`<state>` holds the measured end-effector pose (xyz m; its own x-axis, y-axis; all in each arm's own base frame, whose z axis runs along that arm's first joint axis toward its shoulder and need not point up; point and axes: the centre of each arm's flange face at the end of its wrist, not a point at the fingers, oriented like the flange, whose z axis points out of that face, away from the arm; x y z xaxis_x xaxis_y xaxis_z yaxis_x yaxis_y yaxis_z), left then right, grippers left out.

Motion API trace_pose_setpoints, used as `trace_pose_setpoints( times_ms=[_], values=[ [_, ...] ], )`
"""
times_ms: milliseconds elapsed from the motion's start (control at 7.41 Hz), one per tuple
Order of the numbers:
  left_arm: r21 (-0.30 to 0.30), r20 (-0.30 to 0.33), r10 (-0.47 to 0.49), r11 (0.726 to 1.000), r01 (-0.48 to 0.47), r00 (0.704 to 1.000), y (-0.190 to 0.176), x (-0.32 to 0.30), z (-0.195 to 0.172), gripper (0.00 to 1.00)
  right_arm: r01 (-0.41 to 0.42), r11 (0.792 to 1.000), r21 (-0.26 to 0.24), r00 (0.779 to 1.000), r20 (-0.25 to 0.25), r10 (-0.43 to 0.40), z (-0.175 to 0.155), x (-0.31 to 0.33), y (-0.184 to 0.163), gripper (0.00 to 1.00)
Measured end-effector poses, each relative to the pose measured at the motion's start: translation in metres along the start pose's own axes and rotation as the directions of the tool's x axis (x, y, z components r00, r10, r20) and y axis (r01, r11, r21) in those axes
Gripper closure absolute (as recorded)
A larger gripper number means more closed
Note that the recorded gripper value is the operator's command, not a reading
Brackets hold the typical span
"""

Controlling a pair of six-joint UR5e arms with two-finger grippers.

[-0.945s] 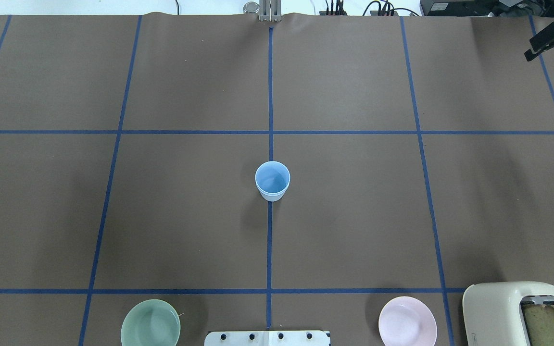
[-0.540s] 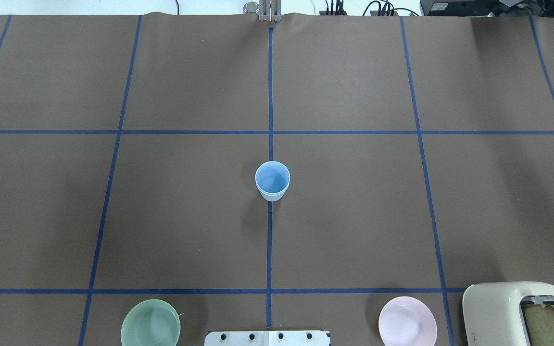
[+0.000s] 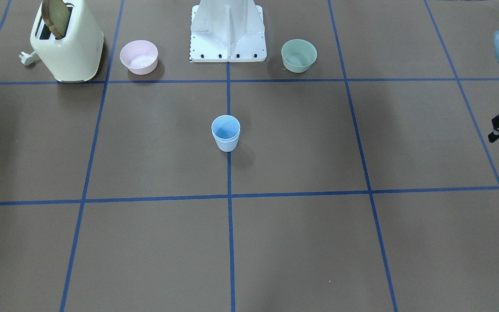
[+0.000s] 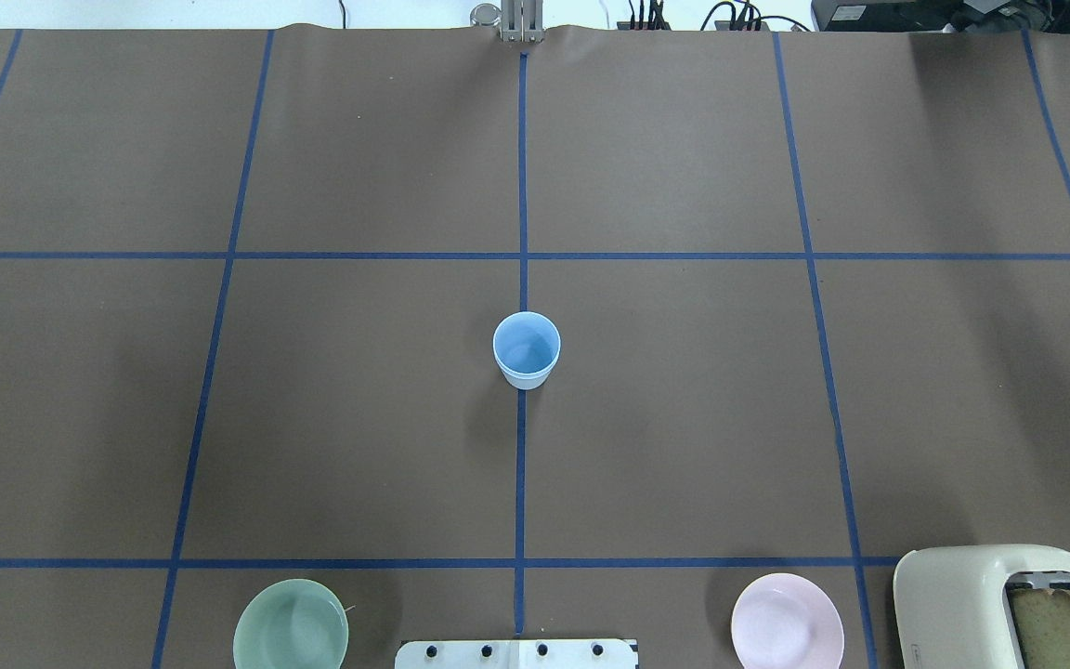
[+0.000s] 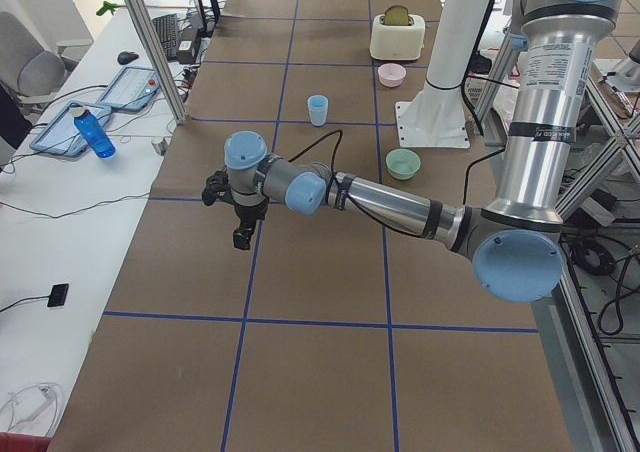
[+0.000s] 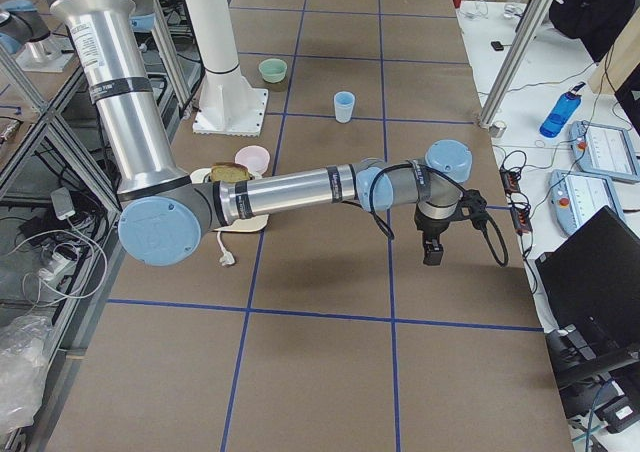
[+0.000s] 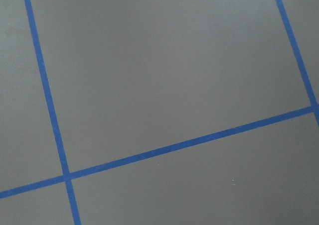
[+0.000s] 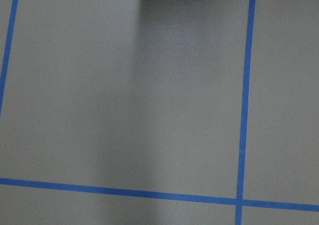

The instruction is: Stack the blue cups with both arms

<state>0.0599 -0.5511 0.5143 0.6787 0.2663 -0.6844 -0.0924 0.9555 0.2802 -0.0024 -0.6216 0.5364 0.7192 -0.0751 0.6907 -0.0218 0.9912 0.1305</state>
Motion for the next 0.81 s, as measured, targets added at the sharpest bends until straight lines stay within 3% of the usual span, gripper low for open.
trace_pose_setpoints(
  times_ms=[540,810],
  values=[
    [-0.003,0.003,-0.008,1.0,0.008,1.0,0.002,-0.002,0.001,0.02,-0.002,1.0,0.006,1.0,-0.015,0.002,-0.001,0.001,0.002,0.0],
    [-0.002,0.013,-0.061,0.998,0.061,0.998,0.008,-0.017,-0.005,0.02,-0.005,1.0,0.004,1.0,-0.017,0.005,0.0,0.002,0.002,0.0]
  ],
)
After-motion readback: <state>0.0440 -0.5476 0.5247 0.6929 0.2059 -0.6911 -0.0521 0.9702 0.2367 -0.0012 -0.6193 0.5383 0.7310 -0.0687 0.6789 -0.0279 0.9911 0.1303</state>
